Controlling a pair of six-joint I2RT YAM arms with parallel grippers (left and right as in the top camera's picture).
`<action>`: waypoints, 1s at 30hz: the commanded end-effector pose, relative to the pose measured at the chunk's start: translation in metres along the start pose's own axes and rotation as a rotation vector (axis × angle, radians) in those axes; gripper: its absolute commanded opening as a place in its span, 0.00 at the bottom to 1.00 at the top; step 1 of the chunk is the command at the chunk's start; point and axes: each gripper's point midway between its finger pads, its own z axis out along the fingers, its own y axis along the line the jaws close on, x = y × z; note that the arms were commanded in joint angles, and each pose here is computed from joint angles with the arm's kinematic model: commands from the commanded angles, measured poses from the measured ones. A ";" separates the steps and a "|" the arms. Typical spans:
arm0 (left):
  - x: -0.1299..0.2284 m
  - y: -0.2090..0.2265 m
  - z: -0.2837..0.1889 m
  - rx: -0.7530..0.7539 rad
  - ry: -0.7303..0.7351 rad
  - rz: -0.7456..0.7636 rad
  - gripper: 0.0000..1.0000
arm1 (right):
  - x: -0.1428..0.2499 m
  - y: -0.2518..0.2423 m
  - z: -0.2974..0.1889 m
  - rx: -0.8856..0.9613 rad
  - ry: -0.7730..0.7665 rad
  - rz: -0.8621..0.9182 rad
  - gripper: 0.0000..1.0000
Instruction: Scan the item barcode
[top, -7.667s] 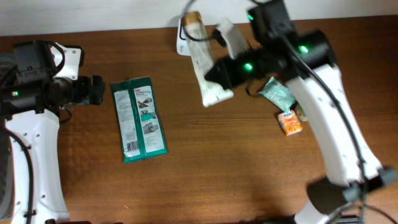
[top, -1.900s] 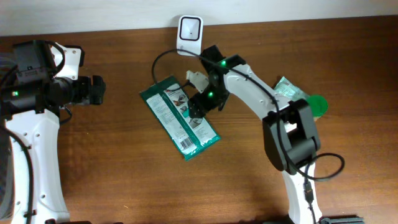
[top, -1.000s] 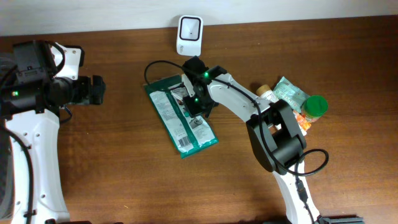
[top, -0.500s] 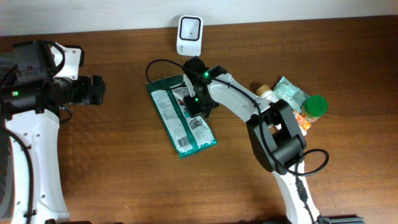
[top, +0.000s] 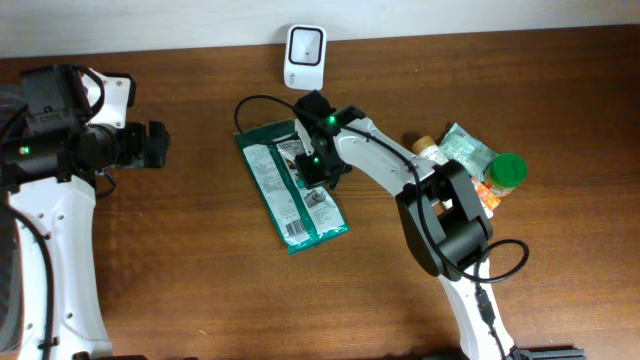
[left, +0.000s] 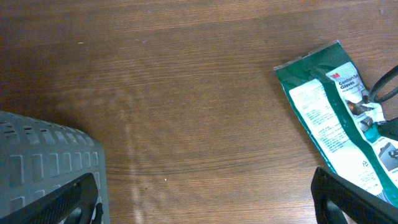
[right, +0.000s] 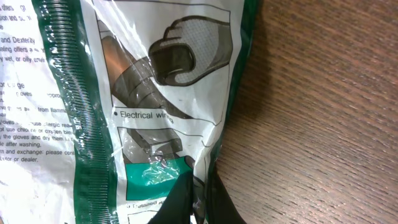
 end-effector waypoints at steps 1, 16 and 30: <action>-0.003 0.001 -0.004 -0.002 -0.015 0.015 0.99 | 0.035 -0.020 0.042 0.043 0.134 0.013 0.04; -0.004 0.001 -0.004 -0.003 -0.017 0.015 0.99 | 0.032 -0.019 0.035 -0.125 0.140 0.019 0.04; 0.003 -0.070 0.023 0.410 0.050 -0.242 0.47 | 0.028 -0.008 0.033 -0.210 0.127 0.021 0.04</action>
